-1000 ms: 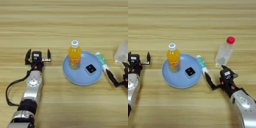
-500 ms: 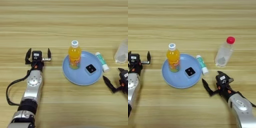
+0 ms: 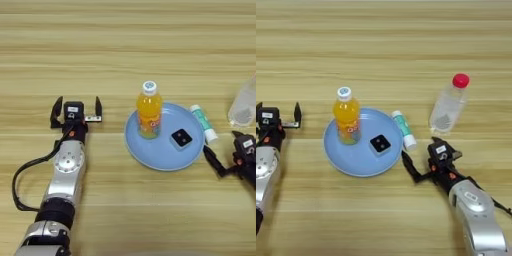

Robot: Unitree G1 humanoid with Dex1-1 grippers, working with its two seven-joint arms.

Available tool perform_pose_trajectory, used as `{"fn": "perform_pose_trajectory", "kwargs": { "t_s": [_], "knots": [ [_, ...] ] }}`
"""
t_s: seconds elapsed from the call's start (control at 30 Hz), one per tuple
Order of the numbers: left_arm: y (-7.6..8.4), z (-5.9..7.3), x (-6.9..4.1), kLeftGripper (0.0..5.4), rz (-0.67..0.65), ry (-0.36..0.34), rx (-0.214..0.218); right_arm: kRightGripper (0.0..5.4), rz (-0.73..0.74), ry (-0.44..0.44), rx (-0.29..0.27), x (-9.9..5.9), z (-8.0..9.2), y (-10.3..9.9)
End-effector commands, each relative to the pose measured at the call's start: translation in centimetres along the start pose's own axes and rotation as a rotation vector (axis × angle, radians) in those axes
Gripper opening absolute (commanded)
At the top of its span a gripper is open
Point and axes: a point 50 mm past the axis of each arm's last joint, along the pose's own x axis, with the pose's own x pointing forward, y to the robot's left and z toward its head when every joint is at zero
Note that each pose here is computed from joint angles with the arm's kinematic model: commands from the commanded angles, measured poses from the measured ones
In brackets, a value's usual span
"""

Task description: Move the objects on the table

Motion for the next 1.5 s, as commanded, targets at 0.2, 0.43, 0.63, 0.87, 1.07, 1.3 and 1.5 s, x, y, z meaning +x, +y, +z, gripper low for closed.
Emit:
{"fn": "perform_pose_trajectory", "kwargs": {
  "t_s": [0.2,0.43,0.63,0.87,1.07,1.3,1.5],
  "knots": [
    [0.1,0.0,-0.1,5.40,0.002,-0.001,0.008,5.37,0.021,0.049,0.024,0.8,-1.2,0.7],
    [0.1,0.0,-0.1,5.40,0.002,-0.001,0.009,5.37,0.019,0.057,0.030,1.1,-1.6,0.8],
    [0.1,0.0,-0.1,5.40,0.002,-0.002,0.009,5.18,0.024,0.068,0.034,1.3,-2.1,1.0],
    [0.1,0.1,-0.2,5.40,0.002,-0.003,0.009,4.44,0.029,0.068,0.035,1.2,-2.1,1.1],
    [0.2,0.1,-0.2,5.40,0.002,-0.004,0.009,3.60,0.037,0.055,0.031,0.9,-1.6,1.4],
    [0.2,0.1,-0.2,5.40,0.002,-0.004,0.009,2.88,0.047,0.041,0.036,0.9,-1.3,1.8],
    [0.1,0.1,-0.1,5.40,0.002,-0.003,0.009,2.08,0.039,0.034,0.033,0.9,-1.1,1.7]
  ]
}}
